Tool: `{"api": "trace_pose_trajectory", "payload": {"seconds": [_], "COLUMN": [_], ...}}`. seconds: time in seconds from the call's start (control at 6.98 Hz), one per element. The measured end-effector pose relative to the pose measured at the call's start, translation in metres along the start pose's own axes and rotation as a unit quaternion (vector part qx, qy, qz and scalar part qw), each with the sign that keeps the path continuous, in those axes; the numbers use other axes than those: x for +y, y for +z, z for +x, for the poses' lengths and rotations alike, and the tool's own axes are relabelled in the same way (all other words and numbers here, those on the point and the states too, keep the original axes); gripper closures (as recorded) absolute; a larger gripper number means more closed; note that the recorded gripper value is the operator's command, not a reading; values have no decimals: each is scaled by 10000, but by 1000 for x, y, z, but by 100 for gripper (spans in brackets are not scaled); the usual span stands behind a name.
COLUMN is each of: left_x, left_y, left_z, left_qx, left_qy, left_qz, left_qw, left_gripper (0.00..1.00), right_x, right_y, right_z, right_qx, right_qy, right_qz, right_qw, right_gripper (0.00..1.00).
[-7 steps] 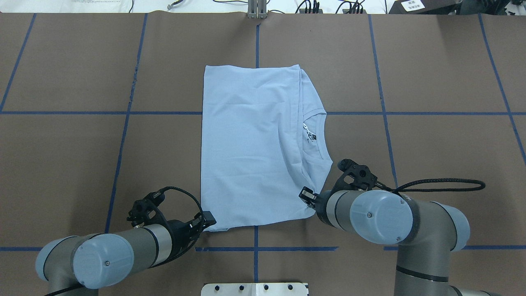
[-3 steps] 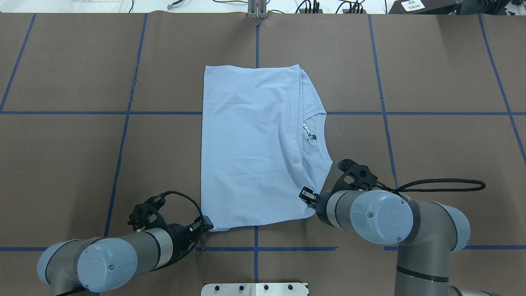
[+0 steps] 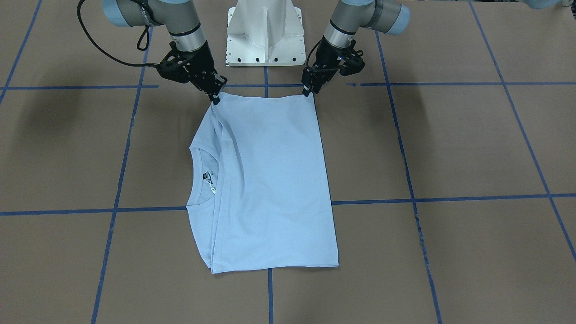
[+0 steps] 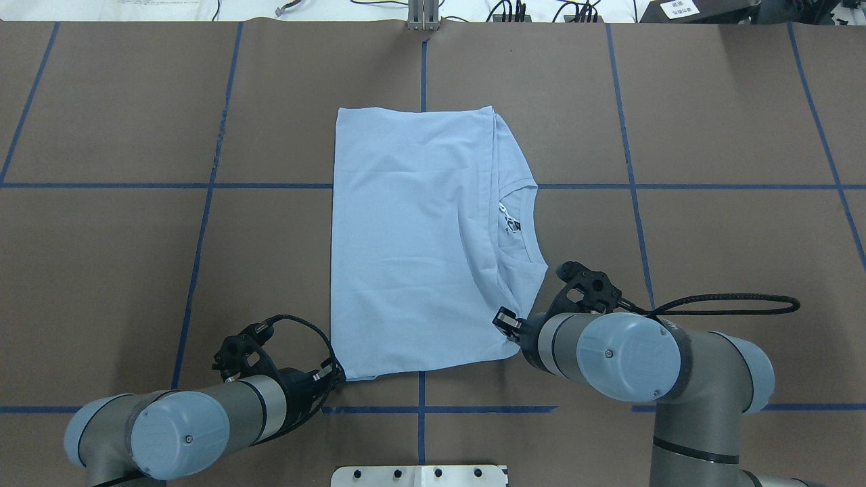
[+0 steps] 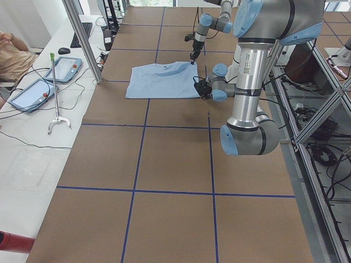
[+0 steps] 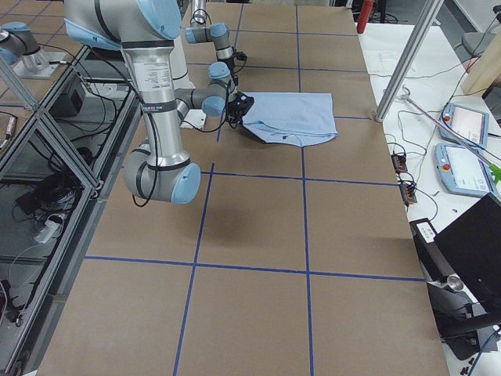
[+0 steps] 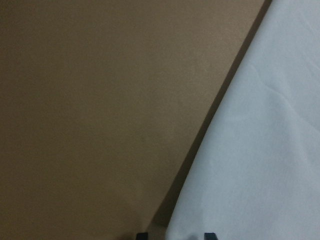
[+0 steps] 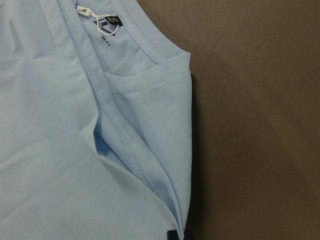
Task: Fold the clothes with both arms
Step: 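Move the left gripper to the shirt's near corner while the right gripper holds its corner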
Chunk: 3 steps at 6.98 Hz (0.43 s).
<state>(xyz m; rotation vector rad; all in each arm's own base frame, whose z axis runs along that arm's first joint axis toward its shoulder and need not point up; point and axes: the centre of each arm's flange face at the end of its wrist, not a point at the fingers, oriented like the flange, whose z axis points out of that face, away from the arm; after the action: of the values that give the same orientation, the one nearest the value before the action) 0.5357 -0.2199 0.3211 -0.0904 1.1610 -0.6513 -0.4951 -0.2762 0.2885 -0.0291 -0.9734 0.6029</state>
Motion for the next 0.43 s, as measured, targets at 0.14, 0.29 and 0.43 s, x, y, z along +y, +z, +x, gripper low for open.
{"api": "trace_pose_trajectory", "payload": {"seconds": [0.14,0.29,0.43], "left_x": [-2,-4,-4], "left_y": [-1,-5,-13], "left_z": [2,7,13], "left_qx": [25,73,155], "left_qy": [-6,-20,-38], "left_qz": [7,9,-18], "left_qw": [10000,10000,9999], "left_gripper": [100,100,100], "right_x": [0,0,0], "right_y": [0,0,0], "right_z": [0,0,0], "right_qx": [2,6,7], "right_qy": [0,-1,-1], "right_qz": [1,-1,-2], "right_qw": [10000,10000,10000], "right_gripper": [100,100,100]}}
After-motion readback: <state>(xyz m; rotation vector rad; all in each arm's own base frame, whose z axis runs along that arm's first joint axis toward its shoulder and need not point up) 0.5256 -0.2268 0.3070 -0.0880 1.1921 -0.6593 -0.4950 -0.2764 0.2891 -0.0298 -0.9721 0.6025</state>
